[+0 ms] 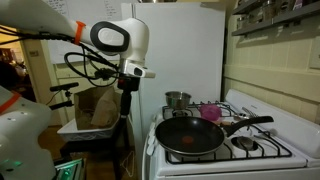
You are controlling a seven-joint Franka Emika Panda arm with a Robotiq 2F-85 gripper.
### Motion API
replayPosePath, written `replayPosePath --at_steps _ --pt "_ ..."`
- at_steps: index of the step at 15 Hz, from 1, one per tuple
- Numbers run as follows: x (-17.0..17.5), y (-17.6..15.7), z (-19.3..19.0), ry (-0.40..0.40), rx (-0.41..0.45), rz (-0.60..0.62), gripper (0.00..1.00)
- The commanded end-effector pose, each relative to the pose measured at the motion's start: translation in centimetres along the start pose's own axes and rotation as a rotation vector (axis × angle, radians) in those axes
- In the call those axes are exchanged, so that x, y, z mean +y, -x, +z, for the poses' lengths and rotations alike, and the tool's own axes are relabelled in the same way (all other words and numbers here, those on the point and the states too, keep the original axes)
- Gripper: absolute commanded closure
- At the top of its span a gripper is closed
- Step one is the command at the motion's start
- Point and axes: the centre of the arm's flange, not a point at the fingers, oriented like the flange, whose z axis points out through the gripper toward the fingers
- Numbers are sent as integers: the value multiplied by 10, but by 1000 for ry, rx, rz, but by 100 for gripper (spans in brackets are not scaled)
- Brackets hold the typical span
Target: Switch on the stove
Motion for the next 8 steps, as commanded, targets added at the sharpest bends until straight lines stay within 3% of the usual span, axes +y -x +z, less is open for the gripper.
replayPosePath --at_steps 1,3,4,8 --pt "0 0 0 0 0 0 0" --pt "0 0 0 0 0 0 0" --pt "-11 -5 -3 -49 -10 3 0" --pt "-86 -17 -12 -169 -32 50 0"
